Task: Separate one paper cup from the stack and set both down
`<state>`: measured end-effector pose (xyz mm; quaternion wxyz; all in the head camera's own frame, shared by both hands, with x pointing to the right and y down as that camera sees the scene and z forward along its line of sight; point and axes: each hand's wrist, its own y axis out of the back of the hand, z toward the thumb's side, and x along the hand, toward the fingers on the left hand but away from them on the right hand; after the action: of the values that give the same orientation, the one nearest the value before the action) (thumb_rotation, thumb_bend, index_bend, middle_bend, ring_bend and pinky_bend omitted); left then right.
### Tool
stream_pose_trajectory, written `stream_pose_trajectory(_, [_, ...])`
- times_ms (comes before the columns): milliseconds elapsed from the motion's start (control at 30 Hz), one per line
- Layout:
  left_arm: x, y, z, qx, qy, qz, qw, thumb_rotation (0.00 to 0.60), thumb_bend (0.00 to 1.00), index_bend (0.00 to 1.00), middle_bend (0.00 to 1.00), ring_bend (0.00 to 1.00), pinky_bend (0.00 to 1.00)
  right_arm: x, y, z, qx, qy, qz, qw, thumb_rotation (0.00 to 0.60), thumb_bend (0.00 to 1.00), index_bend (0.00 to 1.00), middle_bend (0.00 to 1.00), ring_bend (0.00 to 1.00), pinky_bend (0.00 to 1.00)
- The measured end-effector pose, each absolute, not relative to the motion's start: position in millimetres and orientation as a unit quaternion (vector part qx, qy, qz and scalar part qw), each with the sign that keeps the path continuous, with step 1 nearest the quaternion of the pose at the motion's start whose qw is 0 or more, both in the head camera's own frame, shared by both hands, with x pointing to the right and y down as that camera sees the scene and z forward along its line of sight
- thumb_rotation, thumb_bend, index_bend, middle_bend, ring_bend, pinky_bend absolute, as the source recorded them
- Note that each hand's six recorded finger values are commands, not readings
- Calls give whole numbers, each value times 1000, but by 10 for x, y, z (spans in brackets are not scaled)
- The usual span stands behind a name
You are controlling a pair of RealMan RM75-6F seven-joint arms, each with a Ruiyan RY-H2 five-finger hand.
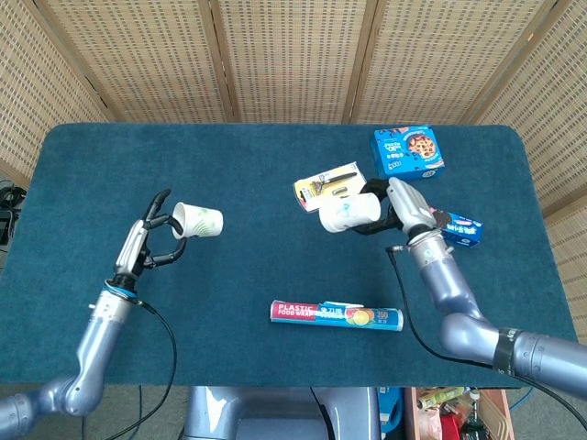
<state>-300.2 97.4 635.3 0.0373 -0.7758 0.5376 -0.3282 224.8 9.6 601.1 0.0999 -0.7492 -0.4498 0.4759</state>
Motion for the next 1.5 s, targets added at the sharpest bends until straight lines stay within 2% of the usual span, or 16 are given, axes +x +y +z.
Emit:
stream_pose_trajectory(500, [-3220, 1137, 6348, -759, 413, -474, 169, 600, 433, 626, 56, 0, 0, 2894, 510, 6136, -676, -387, 578, 244, 600, 264, 753, 602, 482, 728])
stream_pose_trajectory(800, [-3385, 1277, 6370, -735, 354, -535, 218, 600, 434, 624, 56, 0, 0, 3110, 793, 6226, -659, -368, 610, 243, 600, 264, 753, 574, 482, 728])
stream_pose_trajectory(1000, [-3562, 1366, 6401, -719, 348, -557, 228, 600, 434, 510, 6, 0, 0, 3160, 965, 6348, -656, -363, 615, 243, 600, 264, 743, 510, 436, 703])
stream_pose_trajectory(1033, [-3586, 1374, 6406, -717, 348, -558, 229, 600, 434, 466, 1, 0, 0, 3163, 985, 6359, -656, -364, 615, 245, 600, 264, 723, 485, 409, 675])
stream_pose_trajectory(1167, [-3682, 1415, 6418, -712, 354, -563, 227, 600, 434, 230, 0, 0, 0, 3184, 1093, 6401, -655, -360, 617, 248, 600, 263, 544, 319, 241, 532])
stream_pose_trajectory(1233, [-3730, 1424, 6408, -708, 359, -564, 229, 600, 434, 155, 0, 0, 0, 3179, 1112, 6393, -656, -363, 614, 248, 600, 263, 472, 252, 173, 483])
stream_pose_trajectory(1400, [-3815, 1452, 6368, -703, 371, -563, 228, 600, 433, 17, 0, 0, 0, 3151, 1150, 6355, -659, -370, 604, 252, 600, 260, 325, 95, 20, 341])
stream_pose_trajectory(1500, [-3870, 1484, 6315, -701, 373, -564, 227, 600, 432, 0, 0, 0, 0, 3139, 1189, 6331, -662, -370, 600, 255, 600, 224, 217, 10, 0, 231])
